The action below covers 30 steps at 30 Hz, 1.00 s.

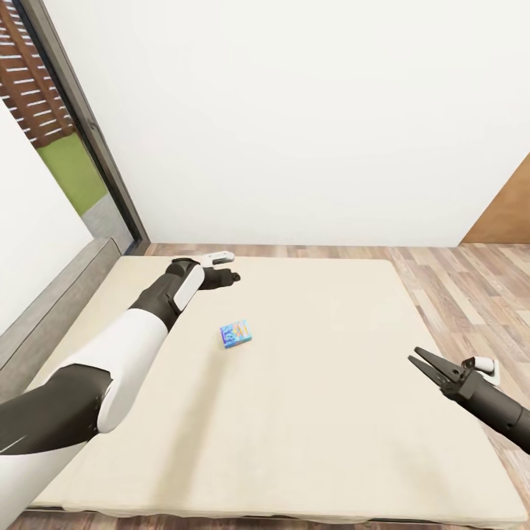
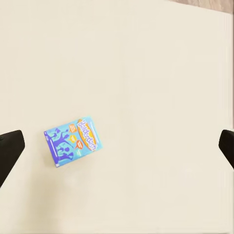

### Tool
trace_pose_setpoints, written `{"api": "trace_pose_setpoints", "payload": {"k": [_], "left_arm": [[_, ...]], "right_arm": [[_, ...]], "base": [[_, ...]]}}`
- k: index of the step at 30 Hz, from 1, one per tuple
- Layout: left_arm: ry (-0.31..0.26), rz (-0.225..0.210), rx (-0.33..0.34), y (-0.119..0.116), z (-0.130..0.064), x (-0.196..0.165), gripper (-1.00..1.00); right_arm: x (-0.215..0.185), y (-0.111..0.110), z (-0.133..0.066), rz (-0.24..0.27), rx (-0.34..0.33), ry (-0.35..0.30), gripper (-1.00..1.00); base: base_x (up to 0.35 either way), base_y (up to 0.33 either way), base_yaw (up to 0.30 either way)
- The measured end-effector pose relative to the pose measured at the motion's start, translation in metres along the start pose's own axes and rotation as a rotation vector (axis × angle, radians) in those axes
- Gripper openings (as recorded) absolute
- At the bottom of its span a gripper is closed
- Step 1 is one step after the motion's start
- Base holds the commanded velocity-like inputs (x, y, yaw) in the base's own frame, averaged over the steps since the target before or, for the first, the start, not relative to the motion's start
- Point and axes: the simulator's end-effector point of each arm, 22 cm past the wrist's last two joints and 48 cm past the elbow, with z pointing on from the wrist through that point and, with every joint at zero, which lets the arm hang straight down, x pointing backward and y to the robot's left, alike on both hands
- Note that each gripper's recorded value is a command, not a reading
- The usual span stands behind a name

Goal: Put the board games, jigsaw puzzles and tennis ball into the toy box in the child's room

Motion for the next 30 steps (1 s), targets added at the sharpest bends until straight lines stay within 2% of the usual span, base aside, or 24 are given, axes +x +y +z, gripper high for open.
{"api": "trace_pose_setpoints", "payload": {"k": [15,30], "left_arm": [[-0.003,0.005,0.005,-0.005,0.0,-0.002,1.0],[-0.05,0.011,0.018,-0.01,-0.001,-0.025,1.0]], "right_arm": [[-0.008,0.0,-0.006,-0.012,0.005,-0.022,1.0],[-0.011,-0.012,-0.011,-0.001,0.031,-0.035,1.0]], "base": [[0.0,0.0,0.0],[0.0,0.0,0.0]]}}
